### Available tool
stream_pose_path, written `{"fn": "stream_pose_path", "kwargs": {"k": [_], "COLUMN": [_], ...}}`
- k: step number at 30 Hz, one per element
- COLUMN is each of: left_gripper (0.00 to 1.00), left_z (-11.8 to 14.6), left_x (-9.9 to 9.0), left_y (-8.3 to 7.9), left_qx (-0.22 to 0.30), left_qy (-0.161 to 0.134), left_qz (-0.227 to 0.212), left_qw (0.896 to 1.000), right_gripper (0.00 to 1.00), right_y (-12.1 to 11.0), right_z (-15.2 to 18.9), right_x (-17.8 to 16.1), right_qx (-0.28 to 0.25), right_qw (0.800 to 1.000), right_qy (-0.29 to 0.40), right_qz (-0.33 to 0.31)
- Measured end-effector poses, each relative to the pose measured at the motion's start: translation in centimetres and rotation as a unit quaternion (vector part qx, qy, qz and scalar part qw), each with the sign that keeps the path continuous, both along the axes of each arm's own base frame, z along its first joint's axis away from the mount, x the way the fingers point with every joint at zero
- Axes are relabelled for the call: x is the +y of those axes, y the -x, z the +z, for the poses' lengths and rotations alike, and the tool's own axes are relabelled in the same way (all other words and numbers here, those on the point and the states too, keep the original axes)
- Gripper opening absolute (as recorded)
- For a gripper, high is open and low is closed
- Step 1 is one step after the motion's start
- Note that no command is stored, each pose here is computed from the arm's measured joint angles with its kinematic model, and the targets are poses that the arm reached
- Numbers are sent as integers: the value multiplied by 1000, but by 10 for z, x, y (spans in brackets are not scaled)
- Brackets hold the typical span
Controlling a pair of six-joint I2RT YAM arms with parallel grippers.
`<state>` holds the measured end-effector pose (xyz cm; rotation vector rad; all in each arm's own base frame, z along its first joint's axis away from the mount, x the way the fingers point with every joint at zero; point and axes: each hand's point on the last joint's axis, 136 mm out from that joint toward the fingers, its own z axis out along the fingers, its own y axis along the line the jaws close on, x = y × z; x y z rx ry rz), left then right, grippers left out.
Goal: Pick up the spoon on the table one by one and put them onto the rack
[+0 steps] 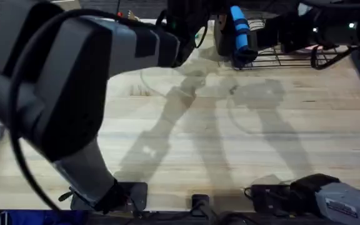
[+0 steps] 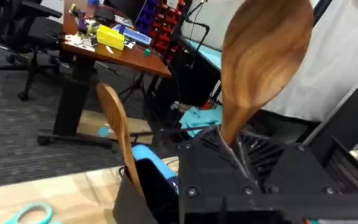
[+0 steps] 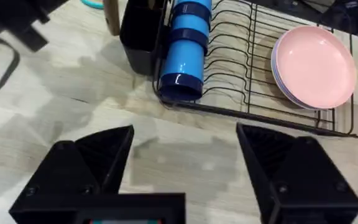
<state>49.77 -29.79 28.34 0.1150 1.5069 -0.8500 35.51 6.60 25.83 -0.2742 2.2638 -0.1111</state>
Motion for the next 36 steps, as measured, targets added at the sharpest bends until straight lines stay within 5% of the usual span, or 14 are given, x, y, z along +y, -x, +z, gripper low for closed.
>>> {"fn": "stream_pose_path", "kwargs": {"k": [25, 36], "left_gripper": [45, 45], "left_z": [-25, -89], "left_x": [-15, -17], "left_y": [-17, -19], "left_qx": [27, 117], "left_qy": [-1, -55], "left_qz": [5, 5], "left_qw": [1000, 992], "right_gripper": [992, 992], "right_y": [0, 0], "right_z": [0, 0], "right_x": [0, 0], "right_qx": [0, 0], "right_qw": [1000, 1000], "right_qy": [0, 0], "right_qz": [0, 0]}}
